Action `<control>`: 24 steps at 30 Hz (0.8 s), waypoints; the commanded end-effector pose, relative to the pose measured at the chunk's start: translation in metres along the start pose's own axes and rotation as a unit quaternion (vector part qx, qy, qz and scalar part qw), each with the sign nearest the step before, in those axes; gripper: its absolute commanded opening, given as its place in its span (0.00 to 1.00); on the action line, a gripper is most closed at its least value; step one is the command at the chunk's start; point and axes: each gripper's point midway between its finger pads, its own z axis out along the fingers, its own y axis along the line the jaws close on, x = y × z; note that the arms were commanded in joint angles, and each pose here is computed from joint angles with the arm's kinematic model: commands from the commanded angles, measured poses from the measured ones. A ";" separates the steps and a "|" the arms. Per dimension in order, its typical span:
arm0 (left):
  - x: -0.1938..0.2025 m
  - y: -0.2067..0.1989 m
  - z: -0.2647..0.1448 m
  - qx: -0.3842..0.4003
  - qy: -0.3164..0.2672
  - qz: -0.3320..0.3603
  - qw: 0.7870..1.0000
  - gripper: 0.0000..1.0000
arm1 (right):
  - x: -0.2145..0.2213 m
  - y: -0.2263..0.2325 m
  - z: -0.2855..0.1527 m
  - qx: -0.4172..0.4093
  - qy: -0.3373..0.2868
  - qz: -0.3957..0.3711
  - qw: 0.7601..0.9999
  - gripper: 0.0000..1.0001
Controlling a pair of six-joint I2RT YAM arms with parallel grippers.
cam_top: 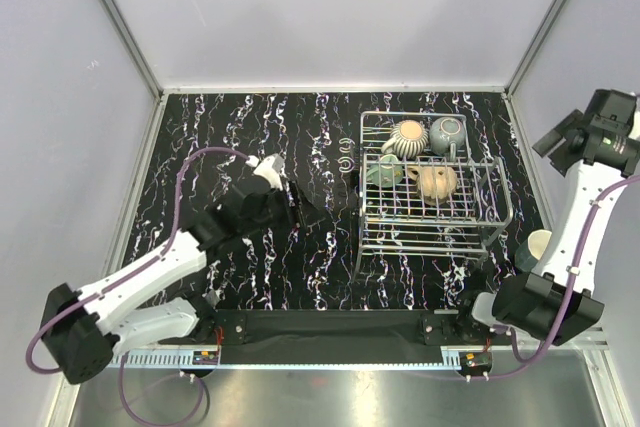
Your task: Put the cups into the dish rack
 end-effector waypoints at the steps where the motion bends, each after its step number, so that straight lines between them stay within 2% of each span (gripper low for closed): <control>1: -0.008 -0.010 -0.021 0.020 -0.016 0.012 1.000 0.68 | -0.005 -0.027 0.007 0.038 -0.022 0.053 0.998 1.00; 7: -0.002 -0.025 -0.037 0.064 -0.005 0.027 0.998 0.69 | 0.031 -0.042 0.028 0.051 0.018 0.087 0.995 1.00; 10: 0.001 -0.032 -0.042 0.084 0.003 0.036 0.996 0.68 | 0.045 -0.045 0.036 0.051 0.016 0.090 0.994 1.00; 18: -0.005 -0.045 -0.061 0.117 -0.018 0.046 0.992 0.69 | 0.067 -0.053 0.051 0.070 0.024 0.111 0.991 1.00; 24: -0.007 -0.052 -0.067 0.134 -0.022 0.048 0.990 0.70 | 0.070 -0.069 0.056 0.113 0.003 0.136 0.984 0.92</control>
